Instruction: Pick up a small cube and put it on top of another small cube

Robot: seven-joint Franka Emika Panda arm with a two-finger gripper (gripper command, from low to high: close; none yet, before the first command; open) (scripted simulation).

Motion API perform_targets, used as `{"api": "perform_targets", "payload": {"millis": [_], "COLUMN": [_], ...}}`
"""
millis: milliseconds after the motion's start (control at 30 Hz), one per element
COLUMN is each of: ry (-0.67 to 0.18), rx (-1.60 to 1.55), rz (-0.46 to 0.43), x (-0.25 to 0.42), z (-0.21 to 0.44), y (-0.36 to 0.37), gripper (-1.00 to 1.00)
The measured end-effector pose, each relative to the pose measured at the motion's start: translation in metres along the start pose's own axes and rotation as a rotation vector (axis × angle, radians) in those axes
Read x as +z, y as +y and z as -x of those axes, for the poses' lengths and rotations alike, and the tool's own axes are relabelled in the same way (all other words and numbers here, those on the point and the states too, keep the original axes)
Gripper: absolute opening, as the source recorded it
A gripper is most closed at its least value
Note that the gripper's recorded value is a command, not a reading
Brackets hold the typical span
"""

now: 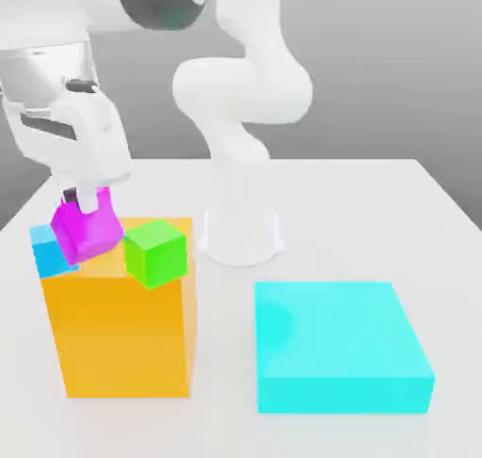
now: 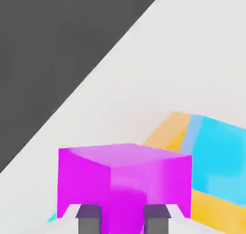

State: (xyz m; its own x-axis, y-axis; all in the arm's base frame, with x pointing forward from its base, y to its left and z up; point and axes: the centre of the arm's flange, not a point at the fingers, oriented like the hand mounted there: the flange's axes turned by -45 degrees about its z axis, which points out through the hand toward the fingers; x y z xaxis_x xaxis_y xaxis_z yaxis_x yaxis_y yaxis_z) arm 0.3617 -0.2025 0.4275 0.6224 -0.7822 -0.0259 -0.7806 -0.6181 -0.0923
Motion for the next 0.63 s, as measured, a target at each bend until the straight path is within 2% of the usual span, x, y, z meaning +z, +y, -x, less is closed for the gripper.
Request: {"api": "perform_targets", "payload": {"millis": [233, 367, 400, 633], "ry": [0.022, 0.033, 0.034, 0.035], "rx": [0.180, 0.193, 0.194, 0.194], "rz": [0.064, 0.084, 0.085, 0.088], "x": [-0.031, 0.013, 0.022, 0.022], "z": [0.042, 0.045, 0.046, 0.046], "y": [0.080, 0.087, 0.088, 0.088], "gripper": [-1.00, -1.00, 1.00, 1.00]}}
